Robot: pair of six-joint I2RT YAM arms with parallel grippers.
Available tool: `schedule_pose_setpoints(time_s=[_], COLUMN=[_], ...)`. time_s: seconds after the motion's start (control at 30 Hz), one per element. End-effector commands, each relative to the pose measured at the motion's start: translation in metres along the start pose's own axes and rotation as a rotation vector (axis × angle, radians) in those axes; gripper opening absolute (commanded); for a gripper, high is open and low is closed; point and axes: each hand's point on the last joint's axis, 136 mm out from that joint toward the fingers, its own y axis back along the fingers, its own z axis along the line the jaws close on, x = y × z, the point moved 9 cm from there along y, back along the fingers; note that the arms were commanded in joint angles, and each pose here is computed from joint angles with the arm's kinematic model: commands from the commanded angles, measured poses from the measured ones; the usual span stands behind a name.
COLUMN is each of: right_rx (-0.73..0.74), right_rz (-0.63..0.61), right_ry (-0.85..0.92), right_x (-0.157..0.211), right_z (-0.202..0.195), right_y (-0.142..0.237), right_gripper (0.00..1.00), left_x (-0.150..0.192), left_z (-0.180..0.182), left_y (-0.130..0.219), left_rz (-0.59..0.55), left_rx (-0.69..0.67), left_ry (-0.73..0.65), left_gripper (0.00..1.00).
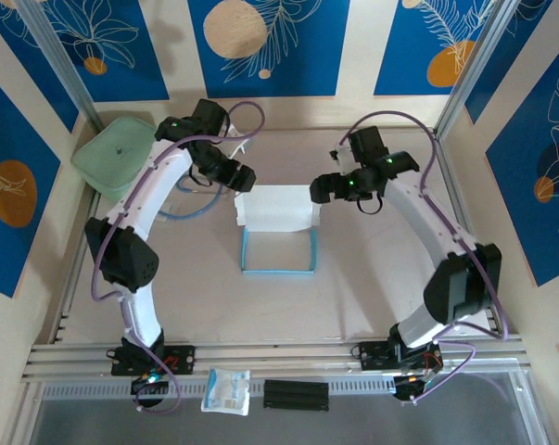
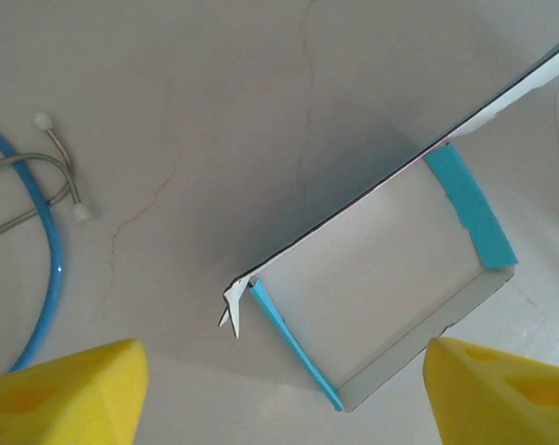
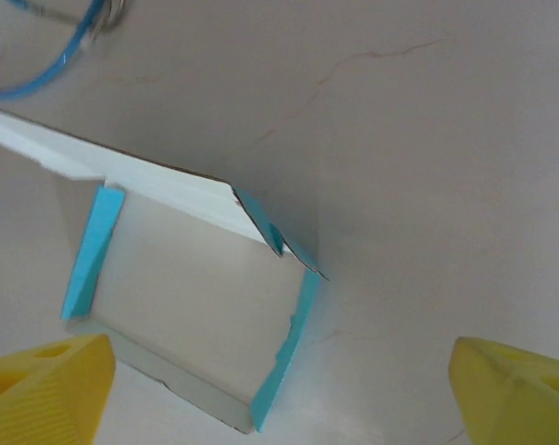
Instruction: Fold the paper box
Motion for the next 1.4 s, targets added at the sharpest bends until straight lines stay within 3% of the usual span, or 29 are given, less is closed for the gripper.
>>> schedule_pose_setpoints(time_s=[0.0,0.17,0.33,0.53,0.8,1.0,1.37], right_rx=[-0.097,-0.023,0.003,0.006,0.006,0.007,0.055], right_rz=[0.150,0.217,0.248,0.270,0.266,0.265,0.224], right_ry=[0.067,0.084,0.091,0.101,0.118,0.115,-0.023], right_x=[0.004,-0.007,-0.008,-0.006,-0.012,-0.014,-0.017], right_z=[0.007,0.001,0.000,0.000,0.002,0.003,0.009], right_y=[-0.009,-0.031,-0.041,-0.050,-0.058,-0.060,-0.061], right_gripper=[0.85,0.68,0.51,0.39,0.37,0.26,0.09], left_x=[0.007,0.012,0.018,0.021,0.022,0.026,0.017], left_z=[0.001,0.009,0.008,0.007,0.010,0.012,0.005], left_y=[-0.009,-0.035,-0.051,-0.066,-0.082,-0.088,-0.081], left_rz=[0.087,0.161,0.203,0.237,0.266,0.287,0.206], left_rx=[0.073,0.066,0.094,0.101,0.095,0.079,-0.048], left_ry=[-0.004,0.020,0.043,0.046,0.052,0.062,0.166], left_gripper=[0.79,0.80,0.69,0.64,0.58,0.39,0.21])
